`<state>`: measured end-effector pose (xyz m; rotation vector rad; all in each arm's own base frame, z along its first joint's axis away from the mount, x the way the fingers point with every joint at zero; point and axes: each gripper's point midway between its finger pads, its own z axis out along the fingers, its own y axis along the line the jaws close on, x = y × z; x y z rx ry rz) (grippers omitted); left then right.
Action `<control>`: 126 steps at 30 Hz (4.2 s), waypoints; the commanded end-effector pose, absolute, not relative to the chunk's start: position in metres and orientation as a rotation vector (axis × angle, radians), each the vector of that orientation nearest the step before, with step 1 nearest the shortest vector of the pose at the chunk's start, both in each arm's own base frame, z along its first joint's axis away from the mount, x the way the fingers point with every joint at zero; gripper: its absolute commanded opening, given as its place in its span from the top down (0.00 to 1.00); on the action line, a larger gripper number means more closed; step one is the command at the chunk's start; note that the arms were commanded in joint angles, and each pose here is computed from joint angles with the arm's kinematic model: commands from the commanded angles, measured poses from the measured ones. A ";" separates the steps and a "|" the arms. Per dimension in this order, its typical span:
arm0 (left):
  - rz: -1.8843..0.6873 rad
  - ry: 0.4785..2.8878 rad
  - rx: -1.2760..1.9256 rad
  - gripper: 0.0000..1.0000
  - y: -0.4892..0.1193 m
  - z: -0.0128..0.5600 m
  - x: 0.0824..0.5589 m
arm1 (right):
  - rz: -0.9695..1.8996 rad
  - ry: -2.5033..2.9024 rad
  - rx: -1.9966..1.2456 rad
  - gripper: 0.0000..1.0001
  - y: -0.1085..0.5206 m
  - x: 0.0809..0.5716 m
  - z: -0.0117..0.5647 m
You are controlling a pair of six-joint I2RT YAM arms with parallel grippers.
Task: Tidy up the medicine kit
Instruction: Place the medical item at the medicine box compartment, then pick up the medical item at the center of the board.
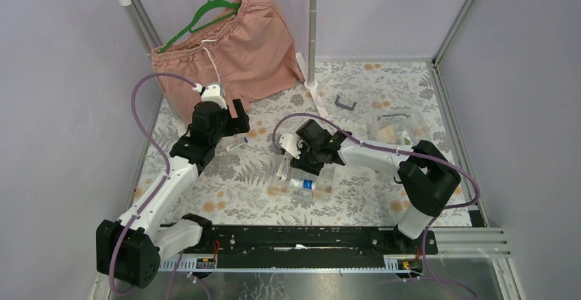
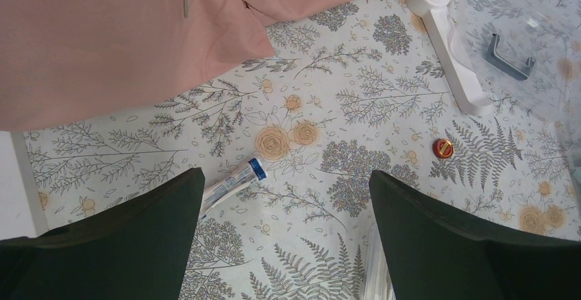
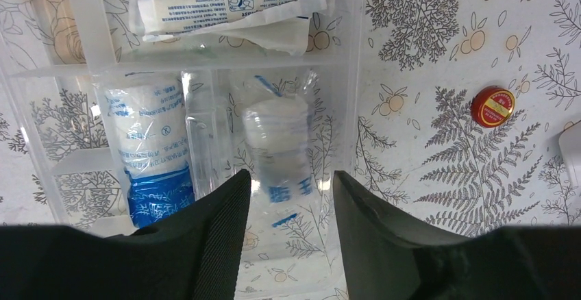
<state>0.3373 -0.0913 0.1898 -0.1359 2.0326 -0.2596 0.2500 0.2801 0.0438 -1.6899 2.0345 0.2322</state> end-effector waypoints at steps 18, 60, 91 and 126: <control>-0.102 2.360 0.115 0.02 -0.084 0.121 0.335 | 0.333 1.856 -1.241 0.40 0.287 0.256 0.132; -0.647 2.671 0.413 0.30 -0.153 0.077 0.320 | 0.400 1.873 -1.232 0.41 0.281 0.239 0.129; -0.038 2.852 0.289 0.30 -0.061 0.009 0.336 | 0.415 1.898 -1.261 0.42 0.280 0.234 0.125; -0.573 2.702 0.295 0.75 -0.168 0.069 0.320 | 0.415 1.932 -1.182 0.42 0.278 0.236 0.128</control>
